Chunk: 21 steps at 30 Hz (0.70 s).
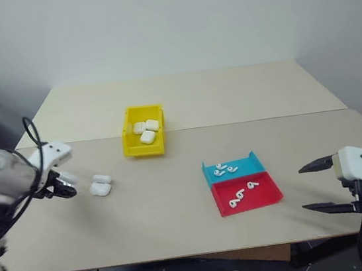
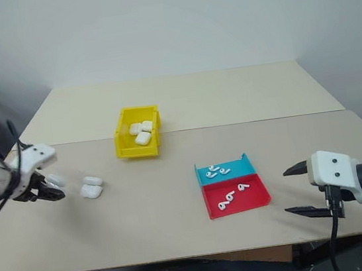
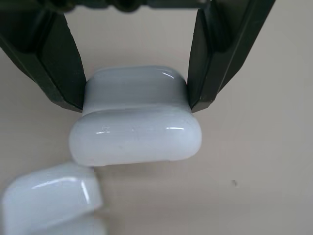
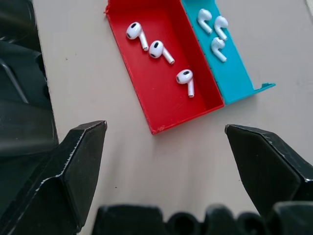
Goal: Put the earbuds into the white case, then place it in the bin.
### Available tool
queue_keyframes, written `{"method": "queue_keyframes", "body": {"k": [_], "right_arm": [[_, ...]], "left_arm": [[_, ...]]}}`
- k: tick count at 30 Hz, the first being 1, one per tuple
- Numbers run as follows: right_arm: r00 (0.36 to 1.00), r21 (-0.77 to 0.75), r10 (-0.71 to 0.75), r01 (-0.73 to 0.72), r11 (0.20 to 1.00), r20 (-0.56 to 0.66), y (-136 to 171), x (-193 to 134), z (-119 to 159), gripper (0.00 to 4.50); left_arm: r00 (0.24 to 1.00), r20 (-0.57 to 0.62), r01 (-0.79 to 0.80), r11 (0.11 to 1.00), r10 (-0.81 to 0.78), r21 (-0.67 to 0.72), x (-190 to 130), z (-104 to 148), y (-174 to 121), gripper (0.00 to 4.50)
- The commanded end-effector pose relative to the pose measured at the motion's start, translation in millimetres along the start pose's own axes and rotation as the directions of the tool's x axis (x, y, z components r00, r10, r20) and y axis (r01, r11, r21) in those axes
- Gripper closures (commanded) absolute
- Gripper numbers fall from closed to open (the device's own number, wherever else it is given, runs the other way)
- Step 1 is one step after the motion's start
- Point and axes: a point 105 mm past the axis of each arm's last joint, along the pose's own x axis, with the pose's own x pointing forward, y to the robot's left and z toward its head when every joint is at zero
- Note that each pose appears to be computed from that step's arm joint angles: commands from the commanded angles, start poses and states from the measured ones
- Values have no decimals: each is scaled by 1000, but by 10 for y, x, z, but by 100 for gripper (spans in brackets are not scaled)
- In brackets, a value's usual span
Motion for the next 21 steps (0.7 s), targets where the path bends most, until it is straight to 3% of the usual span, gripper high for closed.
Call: {"method": "queue_keyframes", "body": {"k": [1,4,5,7,9,10,11,16,21], "right_arm": [[1000,-38,-24,23,999,-13,-111,-98,114,0],[1000,-80,13,-12,997,1,-124,-104,237,0],[999,-84,34,-34,996,3,-119,-101,272,0],[997,-119,73,-76,990,-29,-121,-66,321,0],[994,-133,98,-103,986,-45,-131,-42,359,0],[992,-155,111,-119,981,-59,-142,-29,383,0],[989,-192,128,-141,971,-79,-151,-9,422,0],[960,-314,194,-251,915,-202,-160,148,582,0],[913,-361,303,-389,847,-273,-51,368,702,0]], "left_arm": [[958,266,65,984,-109,168,-330,400,-354,171],[844,504,43,959,-184,279,-443,643,-656,171],[807,558,45,962,-193,268,-450,693,-717,171],[653,734,36,975,-189,219,-426,863,-837,171],[545,822,26,983,-166,181,-413,933,-904,171],[553,810,47,978,-194,202,-350,926,-980,171],[513,825,67,969,-237,237,-305,936,-1097,171],[217,920,122,944,-326,306,-246,978,-1442,171],[98,909,163,908,-405,387,-194,928,-1613,171]]}}
